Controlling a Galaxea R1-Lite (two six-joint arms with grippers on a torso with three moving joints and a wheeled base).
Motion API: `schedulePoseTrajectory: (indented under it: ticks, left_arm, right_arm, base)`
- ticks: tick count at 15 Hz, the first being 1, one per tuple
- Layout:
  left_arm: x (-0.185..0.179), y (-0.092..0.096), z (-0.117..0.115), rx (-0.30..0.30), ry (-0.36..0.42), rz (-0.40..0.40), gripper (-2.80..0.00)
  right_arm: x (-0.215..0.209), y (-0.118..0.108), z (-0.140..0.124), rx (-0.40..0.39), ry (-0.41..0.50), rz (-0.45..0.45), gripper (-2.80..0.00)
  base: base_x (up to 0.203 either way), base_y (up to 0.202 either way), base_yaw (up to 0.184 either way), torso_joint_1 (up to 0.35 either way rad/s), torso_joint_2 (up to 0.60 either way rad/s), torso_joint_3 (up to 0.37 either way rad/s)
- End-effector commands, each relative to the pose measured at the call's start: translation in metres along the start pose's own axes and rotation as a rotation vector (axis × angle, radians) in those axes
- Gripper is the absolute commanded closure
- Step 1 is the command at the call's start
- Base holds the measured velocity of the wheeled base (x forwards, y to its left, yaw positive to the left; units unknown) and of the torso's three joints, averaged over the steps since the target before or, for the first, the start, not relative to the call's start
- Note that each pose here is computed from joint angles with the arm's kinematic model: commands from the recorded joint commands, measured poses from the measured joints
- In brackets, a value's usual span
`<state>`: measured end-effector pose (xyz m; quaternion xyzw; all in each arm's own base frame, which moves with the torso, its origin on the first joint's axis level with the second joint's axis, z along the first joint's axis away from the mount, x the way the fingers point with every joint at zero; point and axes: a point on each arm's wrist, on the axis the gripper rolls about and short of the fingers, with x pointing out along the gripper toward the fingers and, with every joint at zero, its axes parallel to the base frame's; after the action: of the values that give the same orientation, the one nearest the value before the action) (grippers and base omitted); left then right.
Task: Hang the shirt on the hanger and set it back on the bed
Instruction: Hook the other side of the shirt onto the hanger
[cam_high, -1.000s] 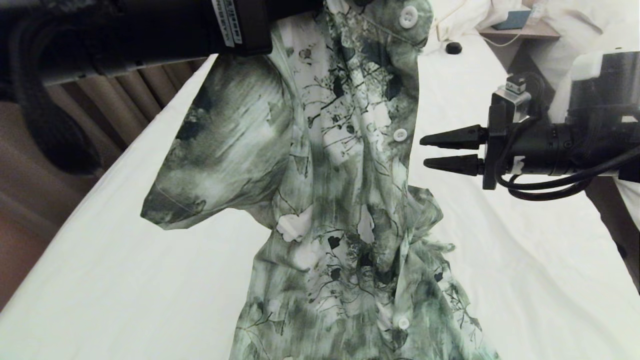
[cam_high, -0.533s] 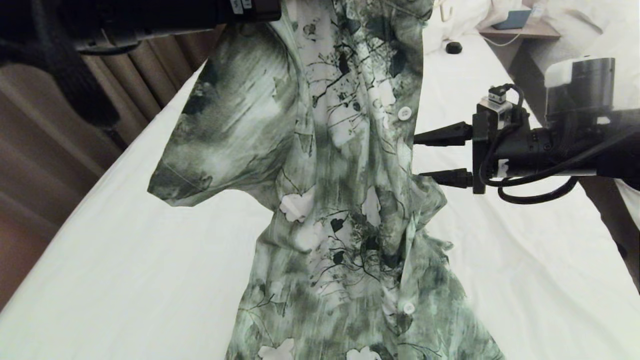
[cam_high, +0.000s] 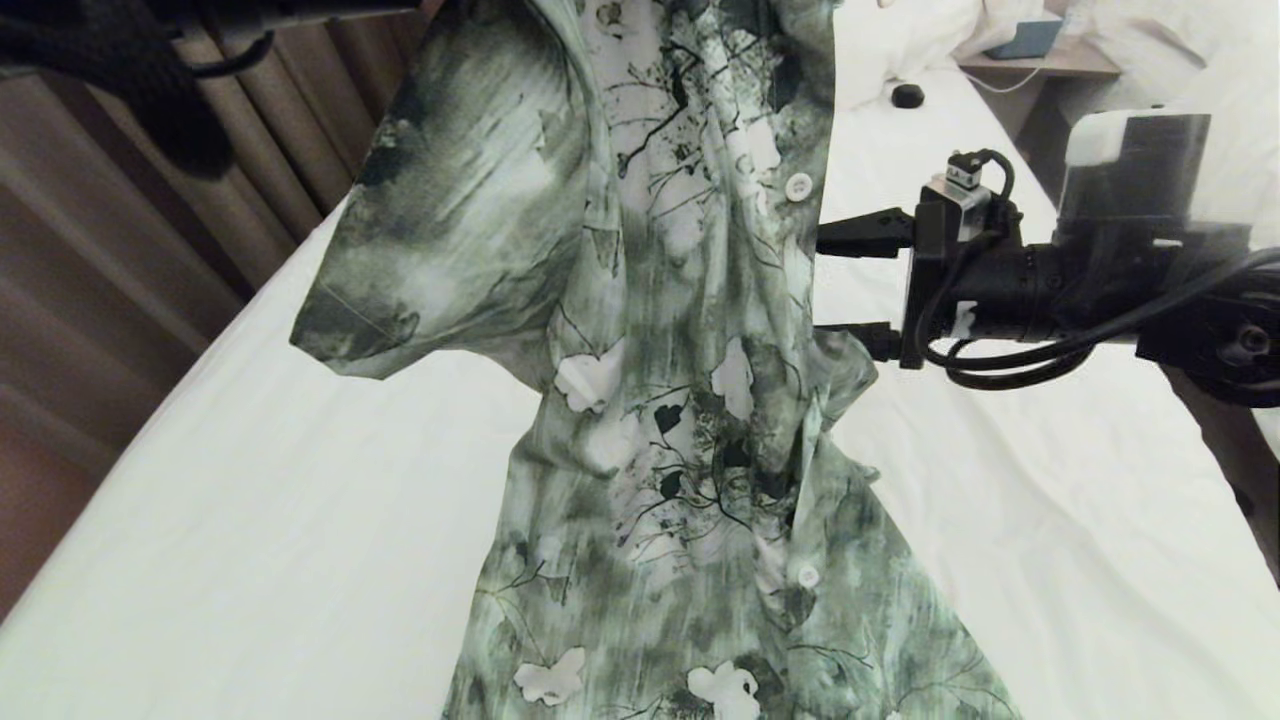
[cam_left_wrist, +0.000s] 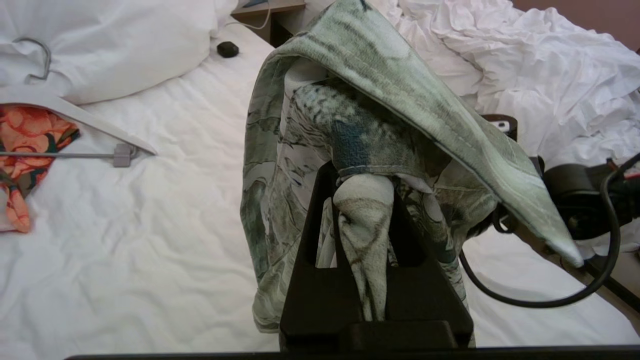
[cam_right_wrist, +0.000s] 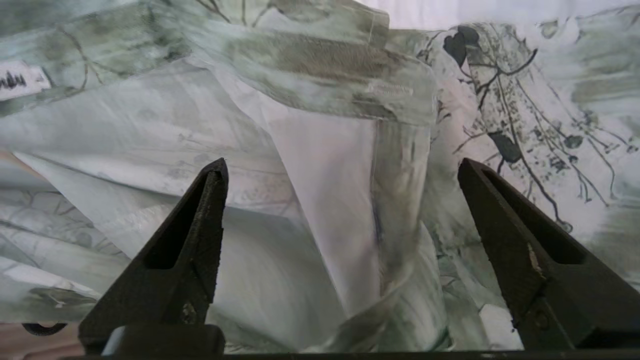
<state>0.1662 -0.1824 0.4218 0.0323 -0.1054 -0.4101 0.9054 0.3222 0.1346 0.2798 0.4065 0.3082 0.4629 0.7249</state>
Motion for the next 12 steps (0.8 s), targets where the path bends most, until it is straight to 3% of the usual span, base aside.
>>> schedulePoseTrajectory:
  ticks: [1, 8, 12]
  left_arm:
    - [0.002, 0.001, 0.000, 0.001, 0.001, 0.004, 0.00]
    - [0.003, 0.003, 0.001, 0.000, 0.024, 0.009, 0.00]
    - [0.003, 0.004, 0.002, 0.002, 0.023, 0.011, 0.00]
  right_arm:
    - [0.007, -0.007, -0.001, 0.014, 0.017, 0.001, -2.80]
    - [0.014, -0.015, 0.001, -0.002, 0.007, 0.026, -2.80]
    - [0.018, -0.007, 0.005, 0.006, -0.017, 0.112, -2.80]
  base:
    - [0.000, 0.000, 0.000, 0.000, 0.00, 0.000]
    - [0.000, 0.000, 0.000, 0.000, 0.00, 0.000]
    - [0.000, 0.000, 0.000, 0.000, 0.00, 0.000]
